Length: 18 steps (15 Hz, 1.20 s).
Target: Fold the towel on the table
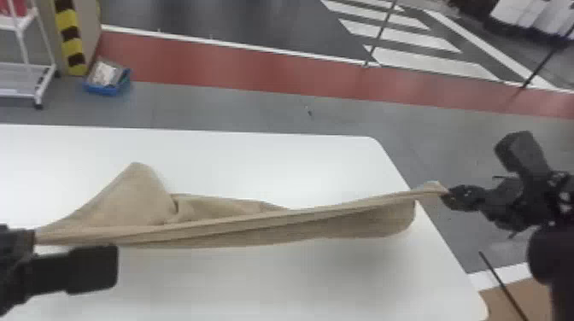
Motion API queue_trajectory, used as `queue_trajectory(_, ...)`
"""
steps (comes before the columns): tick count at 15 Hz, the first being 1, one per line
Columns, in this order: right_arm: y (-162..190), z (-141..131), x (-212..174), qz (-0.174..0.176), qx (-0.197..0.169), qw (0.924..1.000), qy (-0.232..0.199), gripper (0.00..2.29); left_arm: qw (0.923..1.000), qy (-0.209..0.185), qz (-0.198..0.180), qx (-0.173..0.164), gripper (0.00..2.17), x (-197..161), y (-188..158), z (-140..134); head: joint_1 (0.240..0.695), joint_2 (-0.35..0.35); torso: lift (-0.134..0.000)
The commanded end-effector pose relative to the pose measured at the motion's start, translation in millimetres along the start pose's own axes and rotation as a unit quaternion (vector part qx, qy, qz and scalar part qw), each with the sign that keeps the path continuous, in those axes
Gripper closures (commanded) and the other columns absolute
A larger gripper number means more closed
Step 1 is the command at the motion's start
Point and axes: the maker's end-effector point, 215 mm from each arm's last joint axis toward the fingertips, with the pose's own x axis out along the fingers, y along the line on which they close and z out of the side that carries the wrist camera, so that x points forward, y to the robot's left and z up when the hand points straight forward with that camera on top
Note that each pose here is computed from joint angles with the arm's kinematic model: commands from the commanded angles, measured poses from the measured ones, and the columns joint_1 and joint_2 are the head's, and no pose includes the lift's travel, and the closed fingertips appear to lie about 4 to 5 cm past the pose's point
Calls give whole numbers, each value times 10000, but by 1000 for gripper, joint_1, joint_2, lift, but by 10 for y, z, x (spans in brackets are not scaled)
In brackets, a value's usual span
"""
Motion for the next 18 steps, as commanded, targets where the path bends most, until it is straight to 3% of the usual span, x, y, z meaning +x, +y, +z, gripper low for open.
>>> queue_trajectory(1, -89, 336, -82, 24, 1544, 9871, -424, 1207, 9964, -484, 144, -680, 1339, -115, 549, 159, 695, -350, -124)
queue_trajectory(4, 105, 939, 56, 409, 2447, 9661, -718, 1207, 9796, -1289, 170, -1533, 1339, -230, 1298, 486, 695, -350, -124)
queue_trajectory(5, 298, 1084, 225, 643, 2710, 9586, -597, 1207, 9741, -1408, 136, -1765, 1339, -152, 1567, 562, 695, -350, -124)
queue_trajectory(7, 488, 1444, 487, 792, 2744, 9572, -467, 1210, 9701, -1390, 127, -1986, 1339, 53, 2093, 671, 669, -321, -124)
queue_trajectory(9, 310, 1770, 632, 683, 2957, 9520, -390, 1214, 9594, -1692, 10, -2258, 1339, 129, 2561, 836, 631, -274, -124)
queue_trajectory(10, 201, 1923, 684, 624, 3042, 9498, -375, 1217, 9562, -1710, 85, -2375, 1339, 155, 2818, 853, 587, -246, -124)
queue_trajectory(11, 67, 2092, 713, 528, 3132, 9475, -364, 1217, 9584, -1605, 285, -2343, 1339, 217, 3093, 850, 558, -241, -124)
queue_trajectory(12, -77, 2264, 712, 366, 3152, 9477, -351, 1217, 9585, -1541, 459, -2355, 1339, 250, 3360, 830, 528, -236, -124)
queue_trajectory(14, -409, 2602, 609, 137, 3258, 9443, -435, 1217, 9524, -1375, 807, -2600, 1339, 281, 3873, 494, 475, -226, -124)
queue_trajectory(15, -622, 2784, 507, 26, 3305, 9424, -520, 1231, 9460, -1330, 1062, -2758, 1339, 212, 4129, 342, 450, -219, -124)
queue_trajectory(16, -800, 2977, 355, 19, 3391, 9383, -682, 1241, 9388, -1336, 1202, -2939, 1339, 153, 4247, 201, 390, -196, -124)
queue_trajectory(18, -932, 3022, 144, 131, 3617, 9277, -917, 1241, 9236, -1653, 1276, -3215, 1339, -96, 4313, 118, 336, -181, -124)
